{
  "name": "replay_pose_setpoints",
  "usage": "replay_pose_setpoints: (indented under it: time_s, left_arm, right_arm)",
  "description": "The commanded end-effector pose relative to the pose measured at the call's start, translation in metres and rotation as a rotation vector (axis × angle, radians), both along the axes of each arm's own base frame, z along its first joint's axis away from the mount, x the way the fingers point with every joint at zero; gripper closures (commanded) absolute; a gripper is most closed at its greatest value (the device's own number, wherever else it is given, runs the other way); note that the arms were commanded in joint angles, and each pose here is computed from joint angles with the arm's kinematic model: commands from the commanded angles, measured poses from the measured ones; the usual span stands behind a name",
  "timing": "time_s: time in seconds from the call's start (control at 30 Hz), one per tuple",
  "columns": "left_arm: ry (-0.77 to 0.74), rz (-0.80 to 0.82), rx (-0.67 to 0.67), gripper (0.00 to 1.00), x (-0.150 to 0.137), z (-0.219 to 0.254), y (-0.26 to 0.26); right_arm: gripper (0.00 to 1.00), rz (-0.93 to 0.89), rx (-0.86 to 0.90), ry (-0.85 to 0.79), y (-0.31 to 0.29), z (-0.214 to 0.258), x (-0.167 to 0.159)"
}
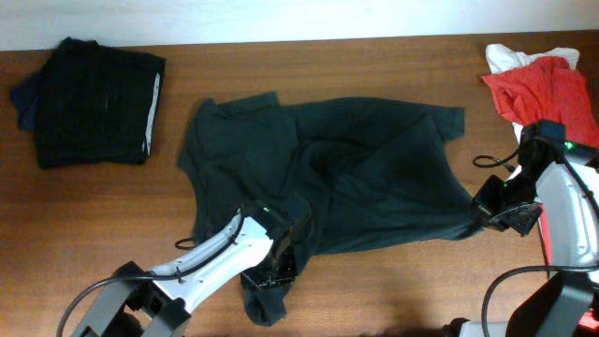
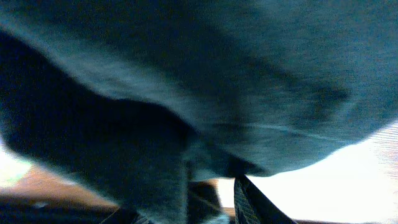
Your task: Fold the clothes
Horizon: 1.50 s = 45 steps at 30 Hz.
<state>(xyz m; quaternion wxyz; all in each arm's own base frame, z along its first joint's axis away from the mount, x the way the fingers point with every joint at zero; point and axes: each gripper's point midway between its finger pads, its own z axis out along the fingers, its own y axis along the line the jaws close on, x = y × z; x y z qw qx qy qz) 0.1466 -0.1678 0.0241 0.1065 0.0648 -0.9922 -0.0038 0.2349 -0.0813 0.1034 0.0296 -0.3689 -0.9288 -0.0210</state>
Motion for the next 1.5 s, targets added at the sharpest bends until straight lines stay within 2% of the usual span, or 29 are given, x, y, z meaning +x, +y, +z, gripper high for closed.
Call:
replay_pose_setpoints:
  time_s: [0.0,0.03,0.13,0.27,0.37,0.47,0.6,0.7,0.87,1.03,1.13,1.3,1.47]
  left_arm:
    - [-0.031,0.016,0.133,0.87,0.01,0.016,0.025]
    - [-0.029,0.023,0.189,0.99,0.013,0.028,0.036]
    - [-0.04,0.04,0.262,0.99,0.021,0.054,0.054]
    - [-0.12,0.088,0.224,0.99,0.021,0.093,0.069]
    - [-0.262,0.133,0.162,0.99,0.02,0.126,0.085]
    - [-0.466,0.249,0.119,0.99,0.024,0.16,0.116]
    - [-0.683,0.455,0.153,0.99,0.028,0.193,0.166]
    - [-0.725,0.509,0.203,0.99,0.036,0.197,0.181]
    - [-0.831,0.541,0.195,0.99,0.081,0.203,0.176]
    - [-0.886,0.558,0.231,0.99,0.156,0.182,0.164]
    - [-0.924,0.554,0.235,0.99,0.199,0.163,0.155]
    - [-0.909,0.55,0.245,0.99,0.231,0.129,0.146]
    - [-0.907,0.554,0.249,0.99,0.25,0.107,0.143]
  right_arm:
    - [0.96,0.004,-0.009,-0.02,0.0,0.005,0.003]
    - [0.96,0.004,-0.009,-0.02,0.0,0.006,0.003]
    - [0.96,0.003,-0.006,-0.01,0.001,0.008,0.0]
    - [0.96,0.002,-0.018,-0.039,-0.001,0.038,0.003]
    - [0.96,0.002,-0.047,-0.085,-0.003,0.065,0.004]
    - [0.96,0.001,-0.079,-0.116,-0.005,0.083,-0.001]
    - [0.96,0.0,-0.102,-0.179,-0.004,0.099,-0.003]
    - [0.96,0.0,-0.113,-0.207,-0.006,0.105,0.003]
    - [0.96,0.005,-0.105,-0.344,-0.008,0.115,0.033]
    - [0.96,0.022,-0.12,-0.567,-0.015,0.135,0.084]
    - [0.96,0.024,-0.143,-0.623,-0.024,0.134,0.109]
    - [0.96,0.021,-0.137,-0.588,-0.036,0.103,0.137]
    - [0.96,0.016,-0.098,-0.477,-0.039,0.059,0.145]
